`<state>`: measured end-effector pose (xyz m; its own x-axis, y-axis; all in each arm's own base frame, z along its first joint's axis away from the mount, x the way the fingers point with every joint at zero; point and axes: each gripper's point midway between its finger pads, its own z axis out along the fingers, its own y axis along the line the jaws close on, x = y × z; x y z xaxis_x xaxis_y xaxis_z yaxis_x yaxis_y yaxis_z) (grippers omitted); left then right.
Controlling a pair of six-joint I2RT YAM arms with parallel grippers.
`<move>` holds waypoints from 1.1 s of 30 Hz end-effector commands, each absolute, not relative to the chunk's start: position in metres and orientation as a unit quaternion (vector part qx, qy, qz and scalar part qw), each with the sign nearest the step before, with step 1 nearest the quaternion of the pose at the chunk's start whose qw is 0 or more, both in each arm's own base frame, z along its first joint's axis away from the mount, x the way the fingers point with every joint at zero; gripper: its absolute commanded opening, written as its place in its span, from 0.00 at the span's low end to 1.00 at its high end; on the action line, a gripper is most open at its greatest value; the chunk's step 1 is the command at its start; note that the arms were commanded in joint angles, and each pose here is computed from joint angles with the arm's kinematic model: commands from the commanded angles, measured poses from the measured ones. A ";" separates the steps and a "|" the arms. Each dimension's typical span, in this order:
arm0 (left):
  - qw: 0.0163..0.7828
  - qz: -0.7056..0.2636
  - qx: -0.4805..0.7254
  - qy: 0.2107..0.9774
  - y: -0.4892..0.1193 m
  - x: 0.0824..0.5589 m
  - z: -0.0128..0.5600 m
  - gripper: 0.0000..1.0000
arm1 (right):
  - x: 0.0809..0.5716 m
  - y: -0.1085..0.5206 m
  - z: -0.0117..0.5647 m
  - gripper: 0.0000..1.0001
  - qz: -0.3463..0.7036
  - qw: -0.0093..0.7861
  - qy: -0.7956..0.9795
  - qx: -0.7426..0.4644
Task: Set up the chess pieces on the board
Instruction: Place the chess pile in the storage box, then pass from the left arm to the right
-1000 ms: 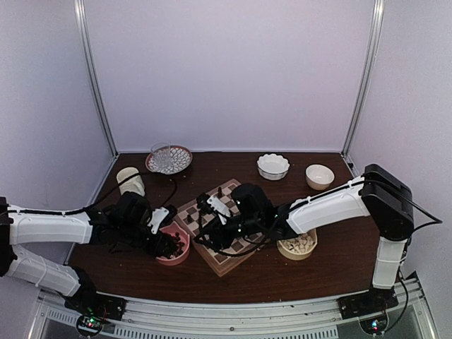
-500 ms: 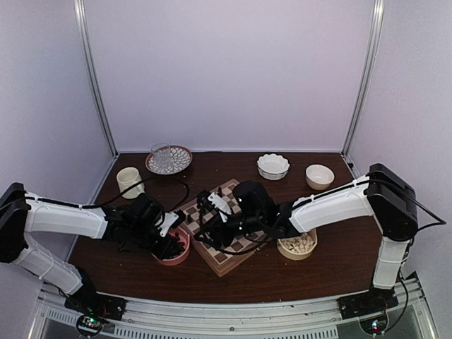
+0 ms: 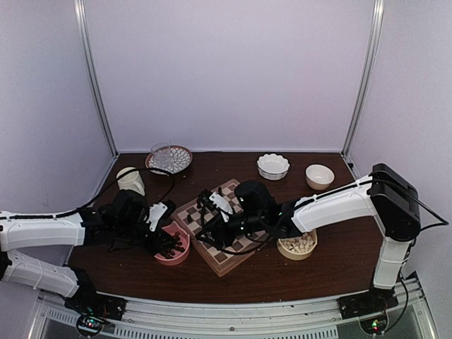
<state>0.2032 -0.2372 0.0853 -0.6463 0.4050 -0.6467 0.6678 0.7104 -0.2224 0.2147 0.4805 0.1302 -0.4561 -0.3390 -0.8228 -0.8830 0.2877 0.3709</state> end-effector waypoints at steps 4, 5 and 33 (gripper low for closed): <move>0.349 -0.254 0.316 0.845 -0.240 0.202 0.113 0.14 | 0.217 0.479 0.145 0.50 0.433 0.336 0.730 -0.408; 0.353 -0.259 0.318 0.841 -0.241 0.201 0.116 0.14 | 0.217 0.479 0.145 0.50 0.433 0.335 0.731 -0.408; 0.320 -0.363 0.407 0.774 -0.286 0.165 0.127 0.13 | 0.187 0.492 0.162 0.49 0.508 0.305 0.690 -0.416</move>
